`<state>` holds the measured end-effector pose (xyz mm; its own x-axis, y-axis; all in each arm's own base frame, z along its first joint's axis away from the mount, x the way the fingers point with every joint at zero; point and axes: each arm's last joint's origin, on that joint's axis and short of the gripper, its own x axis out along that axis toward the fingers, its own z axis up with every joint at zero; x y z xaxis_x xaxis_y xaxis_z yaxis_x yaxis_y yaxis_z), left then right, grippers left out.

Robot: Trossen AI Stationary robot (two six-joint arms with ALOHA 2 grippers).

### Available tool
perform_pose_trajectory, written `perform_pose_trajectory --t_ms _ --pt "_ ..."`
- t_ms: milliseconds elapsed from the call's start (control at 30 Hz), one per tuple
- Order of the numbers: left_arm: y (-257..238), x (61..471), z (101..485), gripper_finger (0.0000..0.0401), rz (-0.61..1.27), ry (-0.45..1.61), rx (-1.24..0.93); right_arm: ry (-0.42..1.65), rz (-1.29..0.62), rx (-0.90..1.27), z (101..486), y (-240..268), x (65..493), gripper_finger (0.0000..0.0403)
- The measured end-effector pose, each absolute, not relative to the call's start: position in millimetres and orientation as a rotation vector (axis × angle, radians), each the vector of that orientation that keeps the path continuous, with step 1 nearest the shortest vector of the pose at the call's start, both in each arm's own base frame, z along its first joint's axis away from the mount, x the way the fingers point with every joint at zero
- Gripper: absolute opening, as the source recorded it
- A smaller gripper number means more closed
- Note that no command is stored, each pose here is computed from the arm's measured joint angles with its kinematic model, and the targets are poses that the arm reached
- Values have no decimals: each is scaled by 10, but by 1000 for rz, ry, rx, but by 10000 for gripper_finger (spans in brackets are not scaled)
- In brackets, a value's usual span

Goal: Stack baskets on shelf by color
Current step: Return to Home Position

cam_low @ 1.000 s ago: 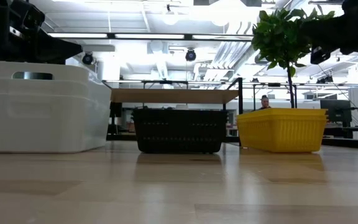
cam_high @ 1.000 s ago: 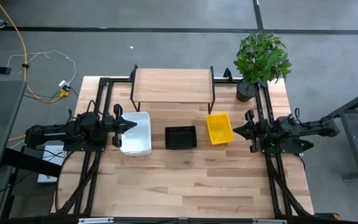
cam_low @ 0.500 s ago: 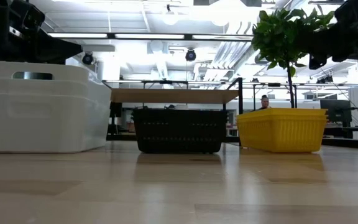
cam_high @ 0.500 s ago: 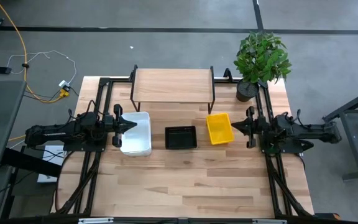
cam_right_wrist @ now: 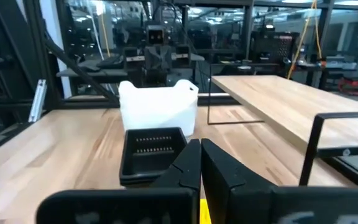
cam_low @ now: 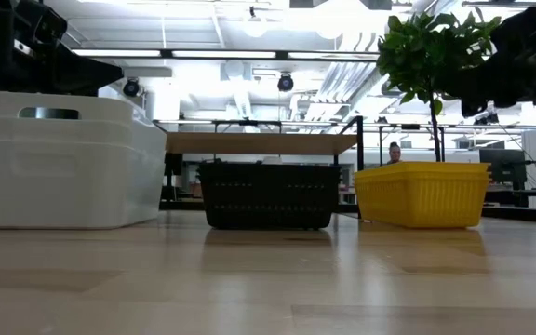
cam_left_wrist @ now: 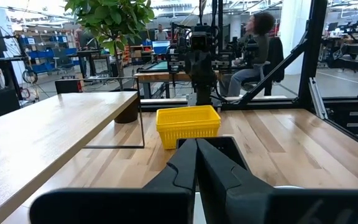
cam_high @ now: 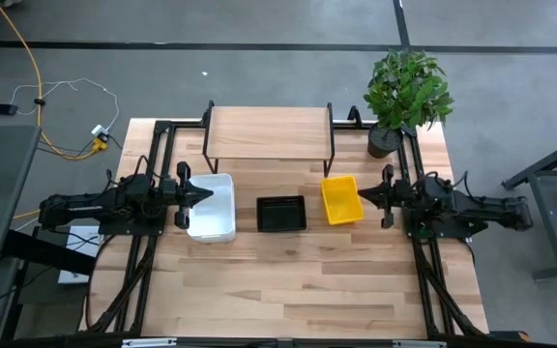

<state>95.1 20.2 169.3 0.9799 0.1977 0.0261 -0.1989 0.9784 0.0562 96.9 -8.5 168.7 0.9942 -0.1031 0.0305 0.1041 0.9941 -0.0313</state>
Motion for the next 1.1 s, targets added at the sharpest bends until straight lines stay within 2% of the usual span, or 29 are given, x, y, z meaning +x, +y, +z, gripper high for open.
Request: perform_pose_trajectory --t_ms 1100 --pt "202 952 1692 0 200 -20 59 -22 -118 -69 1681 -79 973 0"
